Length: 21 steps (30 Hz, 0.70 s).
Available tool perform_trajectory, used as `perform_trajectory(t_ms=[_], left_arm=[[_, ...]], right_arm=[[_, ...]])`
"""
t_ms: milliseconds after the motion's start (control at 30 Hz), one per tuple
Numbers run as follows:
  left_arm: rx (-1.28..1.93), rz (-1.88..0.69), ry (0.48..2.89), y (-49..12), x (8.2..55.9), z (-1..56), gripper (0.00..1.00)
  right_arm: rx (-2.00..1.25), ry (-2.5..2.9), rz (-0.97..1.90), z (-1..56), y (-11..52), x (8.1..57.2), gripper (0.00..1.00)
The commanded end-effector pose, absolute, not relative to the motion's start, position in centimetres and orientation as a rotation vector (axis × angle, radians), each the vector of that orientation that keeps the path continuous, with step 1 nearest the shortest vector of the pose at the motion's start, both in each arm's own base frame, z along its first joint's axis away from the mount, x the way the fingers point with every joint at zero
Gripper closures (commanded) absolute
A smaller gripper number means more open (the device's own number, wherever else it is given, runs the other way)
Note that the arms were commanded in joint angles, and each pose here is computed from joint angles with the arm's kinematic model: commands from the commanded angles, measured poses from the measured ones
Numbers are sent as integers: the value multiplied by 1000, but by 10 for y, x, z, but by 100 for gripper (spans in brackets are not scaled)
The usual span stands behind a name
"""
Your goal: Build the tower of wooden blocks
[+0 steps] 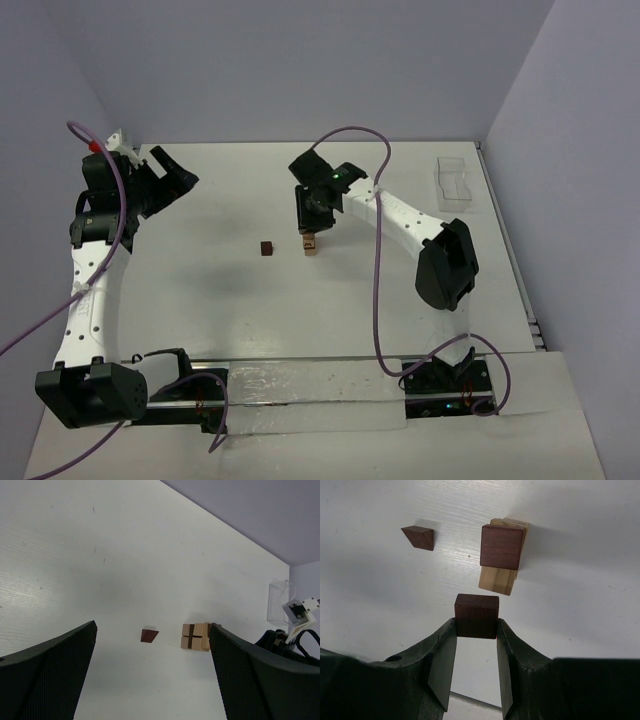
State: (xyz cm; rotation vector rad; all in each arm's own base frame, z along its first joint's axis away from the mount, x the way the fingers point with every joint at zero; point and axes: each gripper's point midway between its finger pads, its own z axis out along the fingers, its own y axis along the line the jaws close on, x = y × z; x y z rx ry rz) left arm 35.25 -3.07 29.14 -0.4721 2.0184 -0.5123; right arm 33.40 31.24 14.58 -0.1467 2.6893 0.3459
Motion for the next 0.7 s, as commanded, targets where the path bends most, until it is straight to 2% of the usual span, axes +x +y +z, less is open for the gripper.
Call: perform_trajectory(t_ms=[0, 400, 667], left_arm=[[-450, -532, 1948, -30, 360, 314, 1], [-450, -541, 1953, -31, 360, 311, 1], [-450, -544, 1956, -32, 361, 311, 1]], right_arm=[[-111, 2687, 315, 144, 311, 341, 99], [-97, 2697, 274, 135, 307, 348, 89], [-82, 2701, 243, 129, 304, 354, 89]])
